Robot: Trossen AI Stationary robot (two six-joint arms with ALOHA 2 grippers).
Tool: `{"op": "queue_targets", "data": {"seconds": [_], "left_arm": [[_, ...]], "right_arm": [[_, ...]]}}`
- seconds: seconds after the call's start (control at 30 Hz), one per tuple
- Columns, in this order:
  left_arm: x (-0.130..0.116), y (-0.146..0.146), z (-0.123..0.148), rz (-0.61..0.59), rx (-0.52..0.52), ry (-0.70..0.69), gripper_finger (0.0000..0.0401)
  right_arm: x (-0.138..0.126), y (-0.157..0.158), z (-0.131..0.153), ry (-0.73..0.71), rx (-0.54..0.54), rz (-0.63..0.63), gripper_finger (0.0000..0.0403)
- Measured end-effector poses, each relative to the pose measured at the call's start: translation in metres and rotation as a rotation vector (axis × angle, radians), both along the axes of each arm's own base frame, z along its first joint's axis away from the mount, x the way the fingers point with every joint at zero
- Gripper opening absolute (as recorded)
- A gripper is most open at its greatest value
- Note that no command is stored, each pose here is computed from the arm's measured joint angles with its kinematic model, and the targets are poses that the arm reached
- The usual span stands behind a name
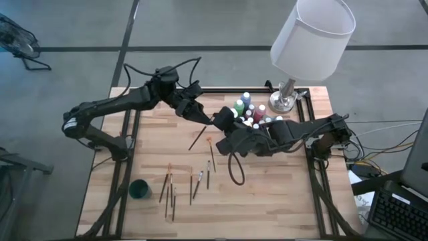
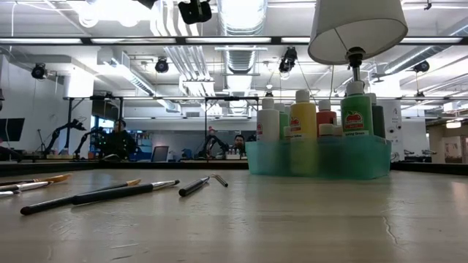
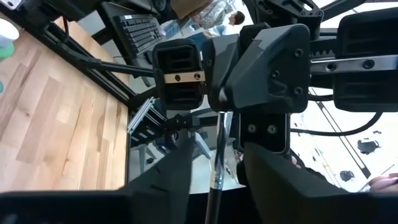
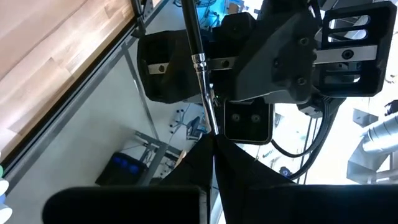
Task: Pick & Place Paint Supplies
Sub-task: Put the silver paint brush into the green cup
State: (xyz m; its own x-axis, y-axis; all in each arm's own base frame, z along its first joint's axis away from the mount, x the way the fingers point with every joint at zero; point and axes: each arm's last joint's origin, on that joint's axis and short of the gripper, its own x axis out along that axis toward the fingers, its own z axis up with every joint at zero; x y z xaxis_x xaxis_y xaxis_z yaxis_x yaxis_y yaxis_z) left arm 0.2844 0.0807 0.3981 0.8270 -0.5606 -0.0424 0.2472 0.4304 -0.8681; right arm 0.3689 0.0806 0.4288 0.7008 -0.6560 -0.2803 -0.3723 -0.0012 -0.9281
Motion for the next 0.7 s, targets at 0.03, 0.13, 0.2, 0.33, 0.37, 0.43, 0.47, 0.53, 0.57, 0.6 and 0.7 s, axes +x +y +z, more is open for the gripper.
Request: {"op": "queue_targets", "data": {"seconds": [0.03,0.13,0.2,0.33,0.37,0.43,0.47,0.53,0.57,0.6,0.7], "left_arm": [[0.0,0.0,-0.0002,0.001,0.0,0.001,0.0138],[0.0001,0.0,-0.0006,0.001,-0.001,0.003,0.0099],[0.0001,0.0001,-0.001,0.001,-0.002,0.004,0.0076],[0.0001,0.0001,-0.001,0.0,0.005,-0.002,0.0037],[0.0001,0.0,-0.0009,0.0,0.011,-0.006,0.0029],[0.0,-0.0001,-0.0008,-0.001,0.024,-0.015,0.0016],[0.0,-0.0001,-0.0006,-0.001,0.027,-0.017,0.0016],[-0.0001,-0.0001,-0.0003,-0.001,0.032,-0.021,0.0016],[-0.0006,-0.0003,0.0002,-0.001,0.034,-0.024,0.0016],[-0.0007,-0.0003,0.0004,0.001,0.037,-0.027,0.0016],[-0.0021,-0.0007,0.0021,0.015,0.055,-0.043,0.0016]], "right_arm": [[0.0001,-0.0003,0.0,0.0,0.001,0.0,0.0008],[0.0002,-0.0006,0.0,0.0,0.003,0.001,0.0008],[0.0003,-0.0006,0.0,-0.001,0.004,0.003,0.0008],[0.0006,-0.0006,-0.0003,-0.002,0.006,0.002,0.0008],[0.0007,-0.0005,-0.0004,-0.002,0.006,0.002,0.0008],[0.0007,-0.0005,-0.0004,-0.004,0.009,0.001,0.0008],[0.0007,-0.0005,-0.0004,-0.011,0.017,-0.001,0.0008],[0.0007,-0.0005,-0.0003,-0.044,0.051,-0.015,0.0008],[0.0007,-0.0005,-0.0003,-0.065,0.073,-0.024,0.0008],[0.0008,-0.0005,-0.0003,-0.085,0.093,-0.032,0.0008],[0.0002,-0.0004,0.0009,-0.146,0.156,-0.056,0.0008]]}}
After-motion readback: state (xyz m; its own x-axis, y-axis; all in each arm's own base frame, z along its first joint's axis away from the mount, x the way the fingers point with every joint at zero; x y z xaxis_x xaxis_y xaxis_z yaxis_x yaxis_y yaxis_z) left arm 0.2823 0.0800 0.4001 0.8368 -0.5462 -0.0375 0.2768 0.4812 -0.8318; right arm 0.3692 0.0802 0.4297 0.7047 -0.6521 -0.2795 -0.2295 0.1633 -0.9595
